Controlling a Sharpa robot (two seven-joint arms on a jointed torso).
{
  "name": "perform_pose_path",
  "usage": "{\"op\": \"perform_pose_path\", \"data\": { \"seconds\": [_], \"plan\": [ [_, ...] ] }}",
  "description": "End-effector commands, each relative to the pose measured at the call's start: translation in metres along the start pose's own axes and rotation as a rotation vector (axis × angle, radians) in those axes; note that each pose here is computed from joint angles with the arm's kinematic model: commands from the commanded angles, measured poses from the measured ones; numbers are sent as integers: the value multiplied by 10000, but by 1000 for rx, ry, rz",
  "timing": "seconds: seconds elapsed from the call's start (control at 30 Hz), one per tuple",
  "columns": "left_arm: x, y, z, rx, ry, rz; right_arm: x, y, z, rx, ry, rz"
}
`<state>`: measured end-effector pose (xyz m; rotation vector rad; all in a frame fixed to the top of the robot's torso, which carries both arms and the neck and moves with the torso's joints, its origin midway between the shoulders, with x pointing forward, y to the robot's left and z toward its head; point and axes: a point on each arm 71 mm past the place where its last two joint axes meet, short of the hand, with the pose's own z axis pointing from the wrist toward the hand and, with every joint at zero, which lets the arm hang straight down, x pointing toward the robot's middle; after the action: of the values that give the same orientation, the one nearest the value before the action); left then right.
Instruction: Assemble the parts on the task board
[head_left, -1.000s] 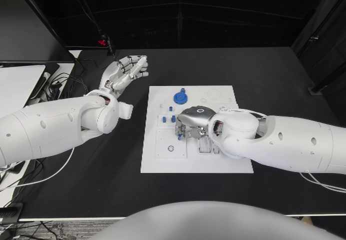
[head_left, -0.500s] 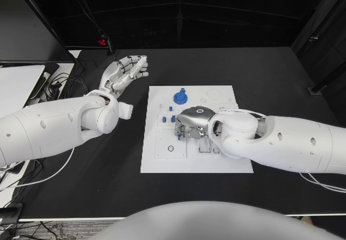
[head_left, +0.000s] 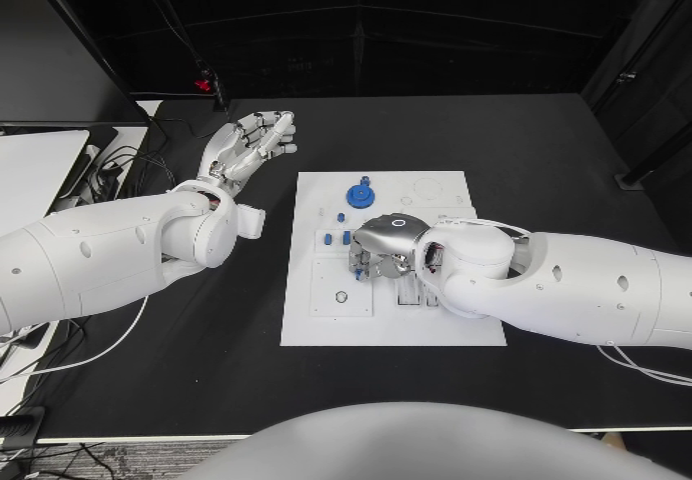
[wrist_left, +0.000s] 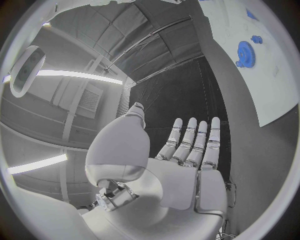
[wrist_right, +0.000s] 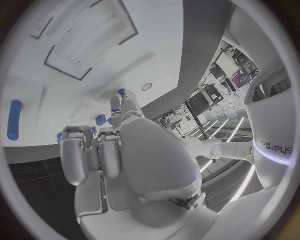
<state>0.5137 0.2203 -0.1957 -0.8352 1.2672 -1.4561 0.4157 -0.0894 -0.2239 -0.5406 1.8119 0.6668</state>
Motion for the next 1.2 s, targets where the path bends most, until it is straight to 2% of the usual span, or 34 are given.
{"op": "perform_pose_path", "data": {
  "seconds": [0.03,0.63,0.77,1.0,1.1,1.2],
  "plan": [
    [8,-53,4,62,6,-8,11,-7,5,5,13,-10],
    [5,-47,1,60,5,-7,32,-13,3,15,35,-15],
    [7,-46,2,59,6,-7,26,-12,1,8,24,-12],
    [7,-45,3,59,6,-8,-16,0,-13,-16,-44,8],
    [7,-46,1,60,7,-8,-49,3,-40,-32,-106,26],
    [4,-47,-1,60,7,-9,-97,-7,-100,-59,-191,58]
  ]
}}
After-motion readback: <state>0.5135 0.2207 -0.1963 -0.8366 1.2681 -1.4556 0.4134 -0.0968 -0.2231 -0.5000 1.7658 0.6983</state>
